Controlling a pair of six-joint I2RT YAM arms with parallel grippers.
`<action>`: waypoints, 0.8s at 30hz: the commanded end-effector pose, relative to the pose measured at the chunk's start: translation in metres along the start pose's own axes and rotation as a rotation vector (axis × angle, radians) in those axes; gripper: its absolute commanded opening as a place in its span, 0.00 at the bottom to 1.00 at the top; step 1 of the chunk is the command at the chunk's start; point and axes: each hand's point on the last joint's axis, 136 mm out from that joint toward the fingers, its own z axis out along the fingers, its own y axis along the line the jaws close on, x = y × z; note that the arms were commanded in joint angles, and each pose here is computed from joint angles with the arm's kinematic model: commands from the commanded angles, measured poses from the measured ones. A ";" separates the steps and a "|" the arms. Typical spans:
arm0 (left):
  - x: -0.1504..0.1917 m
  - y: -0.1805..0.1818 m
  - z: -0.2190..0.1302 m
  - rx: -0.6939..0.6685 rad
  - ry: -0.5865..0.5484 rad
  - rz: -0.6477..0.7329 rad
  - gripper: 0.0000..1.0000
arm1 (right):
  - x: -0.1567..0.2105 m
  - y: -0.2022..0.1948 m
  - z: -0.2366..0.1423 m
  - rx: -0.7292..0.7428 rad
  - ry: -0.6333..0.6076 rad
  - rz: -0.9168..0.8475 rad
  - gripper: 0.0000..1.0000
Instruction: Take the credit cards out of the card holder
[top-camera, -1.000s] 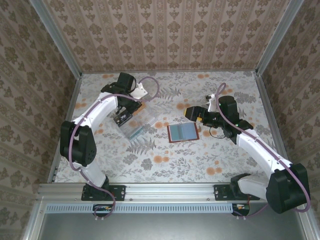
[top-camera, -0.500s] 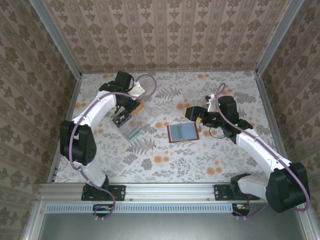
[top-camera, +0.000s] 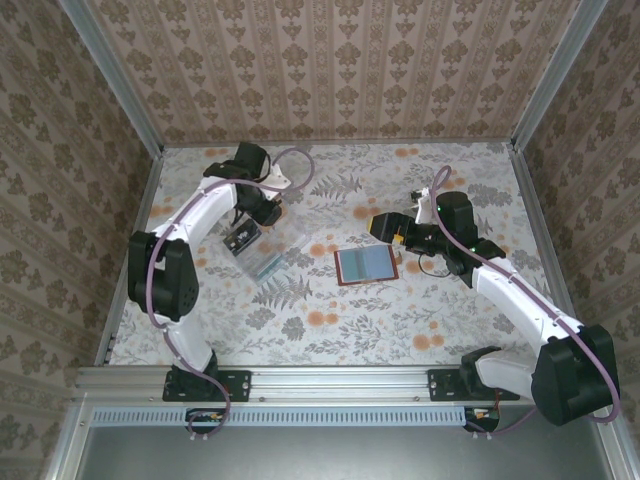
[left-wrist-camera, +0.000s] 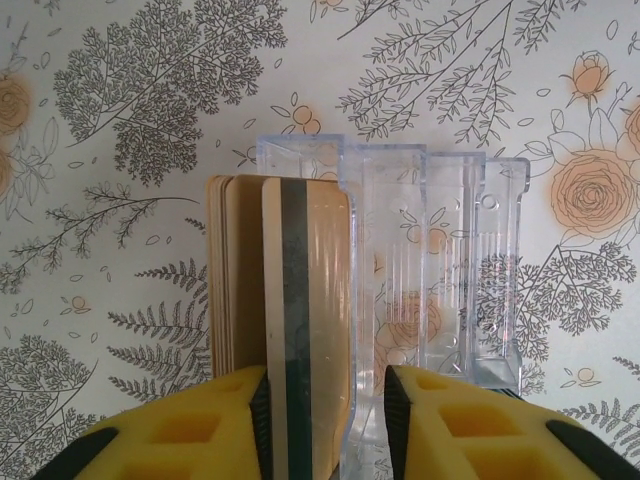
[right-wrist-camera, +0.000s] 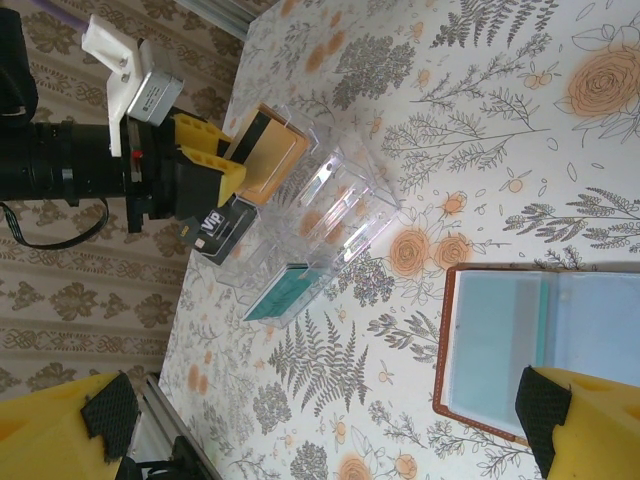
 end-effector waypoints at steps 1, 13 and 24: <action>0.003 0.000 -0.005 0.017 0.024 -0.029 0.38 | -0.003 0.003 -0.001 0.000 -0.012 -0.012 1.00; -0.024 0.004 -0.050 -0.032 -0.144 -0.099 1.00 | 0.000 0.000 0.005 0.017 0.005 -0.021 1.00; -0.049 -0.013 -0.103 0.083 -0.518 -0.434 1.00 | 0.021 -0.055 0.021 0.292 0.082 -0.098 0.87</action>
